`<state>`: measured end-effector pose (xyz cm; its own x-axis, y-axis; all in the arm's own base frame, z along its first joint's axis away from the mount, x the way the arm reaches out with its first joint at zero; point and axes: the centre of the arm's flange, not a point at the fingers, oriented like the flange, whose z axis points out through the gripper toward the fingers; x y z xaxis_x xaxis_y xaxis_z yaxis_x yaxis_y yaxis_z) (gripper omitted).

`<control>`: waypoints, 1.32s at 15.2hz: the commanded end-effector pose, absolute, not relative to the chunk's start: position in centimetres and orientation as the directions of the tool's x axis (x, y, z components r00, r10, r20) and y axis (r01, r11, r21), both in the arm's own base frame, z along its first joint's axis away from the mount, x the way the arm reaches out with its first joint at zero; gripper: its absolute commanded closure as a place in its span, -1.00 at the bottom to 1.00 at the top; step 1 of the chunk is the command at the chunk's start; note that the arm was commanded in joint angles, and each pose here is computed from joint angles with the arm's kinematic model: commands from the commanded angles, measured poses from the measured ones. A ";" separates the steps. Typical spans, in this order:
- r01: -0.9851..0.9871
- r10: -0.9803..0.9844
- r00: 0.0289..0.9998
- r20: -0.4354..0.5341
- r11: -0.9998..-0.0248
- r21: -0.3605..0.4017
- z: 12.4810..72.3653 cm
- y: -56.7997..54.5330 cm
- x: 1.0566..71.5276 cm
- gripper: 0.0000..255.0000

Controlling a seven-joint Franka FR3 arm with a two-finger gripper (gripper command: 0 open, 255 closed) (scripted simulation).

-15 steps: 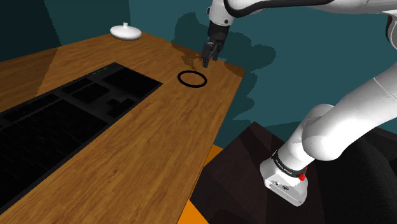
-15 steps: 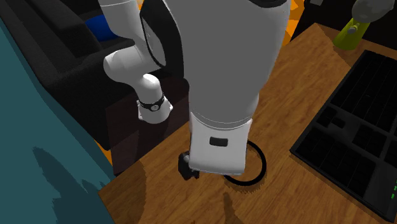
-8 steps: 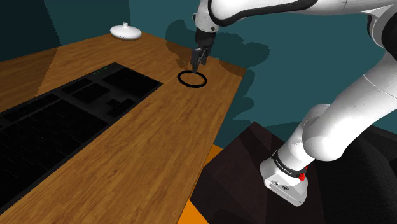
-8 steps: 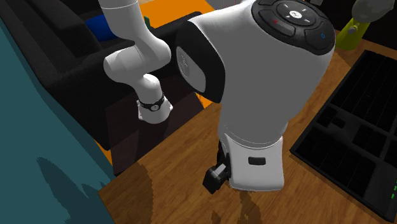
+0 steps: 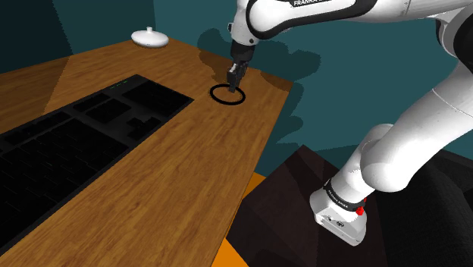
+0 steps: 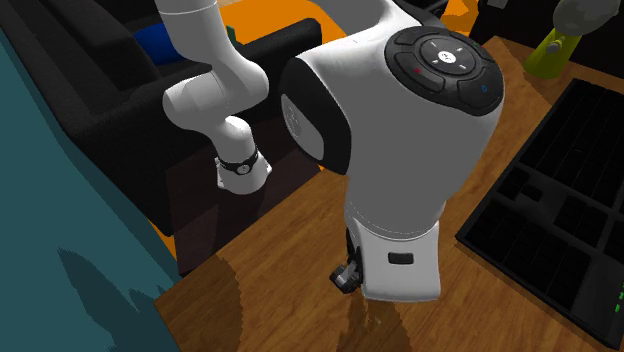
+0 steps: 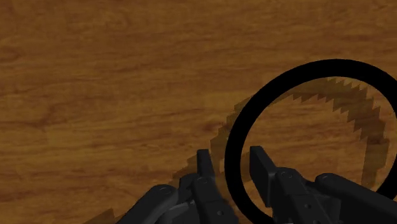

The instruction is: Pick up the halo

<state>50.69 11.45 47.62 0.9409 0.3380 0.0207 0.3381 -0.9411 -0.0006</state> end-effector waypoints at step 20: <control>0.340 0.341 0.940 0.008 -0.940 0.026 53.9 10.8 50.8 1.00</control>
